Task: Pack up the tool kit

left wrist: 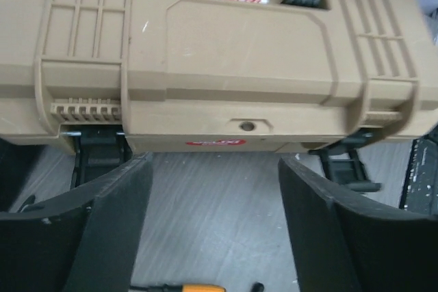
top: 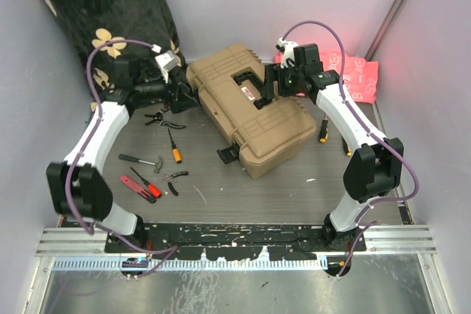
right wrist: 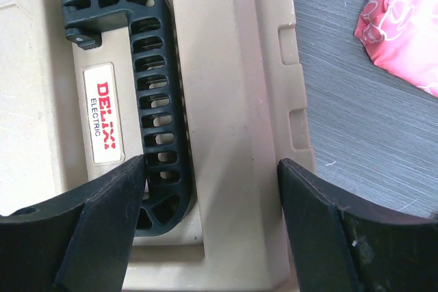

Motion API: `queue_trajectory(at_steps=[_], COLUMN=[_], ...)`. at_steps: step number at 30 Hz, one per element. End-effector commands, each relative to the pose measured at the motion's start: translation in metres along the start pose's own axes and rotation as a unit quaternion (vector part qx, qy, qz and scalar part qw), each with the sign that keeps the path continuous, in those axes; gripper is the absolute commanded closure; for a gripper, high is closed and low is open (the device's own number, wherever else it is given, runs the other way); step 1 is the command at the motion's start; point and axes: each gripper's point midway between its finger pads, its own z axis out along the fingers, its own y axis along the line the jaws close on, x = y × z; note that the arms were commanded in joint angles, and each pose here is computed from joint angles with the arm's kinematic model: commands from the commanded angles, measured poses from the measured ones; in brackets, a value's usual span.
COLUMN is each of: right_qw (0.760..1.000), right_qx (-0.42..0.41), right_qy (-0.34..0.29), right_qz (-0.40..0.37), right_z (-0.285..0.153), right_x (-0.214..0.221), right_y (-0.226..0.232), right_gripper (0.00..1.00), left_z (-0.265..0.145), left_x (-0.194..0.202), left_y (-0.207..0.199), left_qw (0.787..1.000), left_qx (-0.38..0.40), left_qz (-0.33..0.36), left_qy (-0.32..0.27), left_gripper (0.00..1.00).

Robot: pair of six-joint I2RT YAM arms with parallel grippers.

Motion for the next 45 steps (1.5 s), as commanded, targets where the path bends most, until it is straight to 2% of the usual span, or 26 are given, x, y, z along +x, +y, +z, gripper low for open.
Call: queue_trajectory(at_steps=[1, 8, 15, 21, 35, 45], right_qw=[0.968, 0.968, 0.967, 0.966, 0.964, 0.962], right_qx=[-0.070, -0.067, -0.069, -0.071, -0.070, -0.072], right_qy=[0.230, 0.232, 0.236, 0.238, 0.244, 0.250], right_qz=[0.070, 0.068, 0.073, 0.074, 0.077, 0.078], right_z=[0.016, 0.014, 0.014, 0.016, 0.018, 0.021], right_x=[0.125, 0.127, 0.135, 0.136, 0.139, 0.140], right_y=[0.035, 0.034, 0.035, 0.035, 0.034, 0.033], right_gripper=[0.22, 0.22, 0.22, 0.22, 0.22, 0.22], left_z=[0.023, 0.047, 0.052, 0.063, 0.074, 0.076], left_x=[-0.012, -0.019, -0.026, -0.015, 0.010, 0.032], left_y=[0.028, 0.072, 0.077, 0.067, 0.057, 0.060], left_qw=[0.998, 0.997, 0.995, 0.996, 0.997, 0.993], left_qx=[0.028, -0.010, -0.018, -0.004, 0.018, 0.034], left_qz=[0.043, 0.050, 0.055, 0.054, 0.069, 0.112], left_qy=[-0.034, -0.065, -0.083, -0.072, -0.036, -0.011], left_gripper=[0.30, 0.38, 0.49, 0.54, 0.54, 0.57])
